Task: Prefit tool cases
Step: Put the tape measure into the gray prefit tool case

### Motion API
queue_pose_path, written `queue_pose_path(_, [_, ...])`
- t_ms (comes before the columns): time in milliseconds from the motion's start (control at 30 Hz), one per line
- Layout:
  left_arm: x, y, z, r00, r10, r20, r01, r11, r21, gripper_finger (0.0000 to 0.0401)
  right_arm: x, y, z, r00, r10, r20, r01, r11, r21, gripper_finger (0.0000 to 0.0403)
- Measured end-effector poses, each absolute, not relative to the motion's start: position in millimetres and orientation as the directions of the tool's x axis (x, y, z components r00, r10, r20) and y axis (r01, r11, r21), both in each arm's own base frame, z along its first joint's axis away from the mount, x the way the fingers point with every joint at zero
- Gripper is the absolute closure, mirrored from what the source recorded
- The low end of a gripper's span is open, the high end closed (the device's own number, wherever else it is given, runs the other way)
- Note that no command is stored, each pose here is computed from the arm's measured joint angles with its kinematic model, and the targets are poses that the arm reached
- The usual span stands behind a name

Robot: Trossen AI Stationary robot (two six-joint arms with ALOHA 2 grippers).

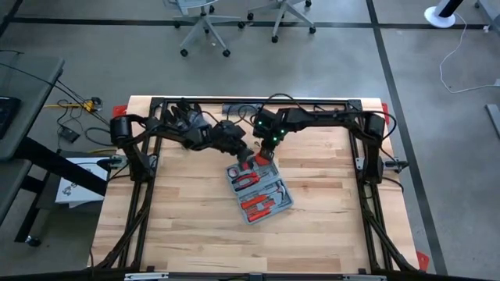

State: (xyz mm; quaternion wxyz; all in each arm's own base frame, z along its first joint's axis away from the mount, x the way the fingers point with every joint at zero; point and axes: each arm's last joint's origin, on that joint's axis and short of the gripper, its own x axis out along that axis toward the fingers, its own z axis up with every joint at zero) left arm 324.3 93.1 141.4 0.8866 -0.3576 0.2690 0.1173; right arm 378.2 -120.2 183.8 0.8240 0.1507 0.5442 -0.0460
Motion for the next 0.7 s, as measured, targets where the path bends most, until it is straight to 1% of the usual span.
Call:
queue_pose_path(67, [329,100,135,0.813,0.005,-0.582,-0.412,0.712,-0.568,0.0391,377,-126,182,0.405,0.084,-0.91,0.252,0.947,0.2,0.0403])
queue_pose_path(133, [336,106,128,0.81,-0.04,-0.585,-0.391,0.708,-0.588,0.0391,375,-130,180,0.395,0.097,-0.913,0.263,0.941,0.214,0.0403])
queue_pose_path(267, [355,105,116,0.796,-0.18,-0.579,-0.321,0.684,-0.655,0.0391,373,-131,173,0.361,0.135,-0.923,0.268,0.933,0.242,0.0403])
queue_pose_path(333, [359,100,110,0.77,-0.254,-0.586,-0.294,0.673,-0.679,0.0391,374,-128,172,0.355,0.146,-0.923,0.259,0.934,0.247,0.0403])
queue_pose_path(400, [363,96,111,0.768,-0.272,-0.581,-0.278,0.675,-0.684,0.0391,374,-124,171,0.342,0.146,-0.928,0.258,0.935,0.242,0.0403])
queue_pose_path(500, [364,96,118,0.78,-0.261,-0.569,-0.268,0.682,-0.68,0.0391,372,-123,174,0.335,0.145,-0.931,0.258,0.936,0.238,0.0403])
queue_pose_path(700, [363,96,123,0.78,-0.26,-0.569,-0.255,0.698,-0.669,0.0391,363,-119,172,0.242,0.188,-0.952,0.231,0.942,0.245,0.0403])
